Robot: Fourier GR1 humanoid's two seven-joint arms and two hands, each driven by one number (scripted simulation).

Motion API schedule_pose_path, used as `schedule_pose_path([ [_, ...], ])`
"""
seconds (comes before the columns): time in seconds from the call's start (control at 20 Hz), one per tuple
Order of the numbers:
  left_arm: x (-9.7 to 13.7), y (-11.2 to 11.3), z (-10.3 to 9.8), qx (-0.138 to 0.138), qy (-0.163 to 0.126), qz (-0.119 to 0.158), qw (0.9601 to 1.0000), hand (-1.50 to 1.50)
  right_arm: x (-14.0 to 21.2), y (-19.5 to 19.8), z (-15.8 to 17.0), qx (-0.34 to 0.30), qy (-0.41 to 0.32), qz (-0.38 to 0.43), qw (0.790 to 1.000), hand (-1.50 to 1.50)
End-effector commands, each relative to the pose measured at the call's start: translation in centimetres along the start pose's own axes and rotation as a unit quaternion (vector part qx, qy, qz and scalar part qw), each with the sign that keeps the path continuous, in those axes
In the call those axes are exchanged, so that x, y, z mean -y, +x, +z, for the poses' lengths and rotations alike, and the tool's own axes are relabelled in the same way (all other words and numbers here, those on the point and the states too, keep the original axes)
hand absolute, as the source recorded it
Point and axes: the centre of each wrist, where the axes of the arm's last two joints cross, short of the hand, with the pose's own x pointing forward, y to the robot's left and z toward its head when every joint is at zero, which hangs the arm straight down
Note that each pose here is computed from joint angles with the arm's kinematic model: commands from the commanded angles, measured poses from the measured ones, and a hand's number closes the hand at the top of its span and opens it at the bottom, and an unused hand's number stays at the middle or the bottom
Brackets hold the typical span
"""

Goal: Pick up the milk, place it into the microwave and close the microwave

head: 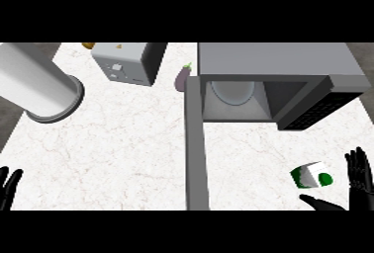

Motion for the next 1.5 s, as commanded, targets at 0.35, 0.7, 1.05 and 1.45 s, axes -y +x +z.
schedule_pose_path([
  [0.35,-0.5,0.3,0.6,-0.005,-0.005,0.004,1.0,-1.5,0.6,-4.6,0.0,-0.03,0.018,-0.007,0.999,-1.5],
  [0.7,0.3,1.2,0.1,0.005,0.001,0.001,1.0,-1.5,0.1,-6.4,0.7,-0.044,0.041,-0.042,0.997,-1.5],
  [1.05,-1.2,-0.2,0.4,0.006,0.001,-0.01,0.9999,-1.5,-2.2,-7.2,1.7,-0.039,0.028,-0.045,0.998,-1.5],
  [1.45,-0.4,-0.3,-0.5,-0.002,0.002,0.005,1.0,-1.5,-1.9,-6.7,-0.5,-0.014,0.015,-0.132,0.991,1.5],
])
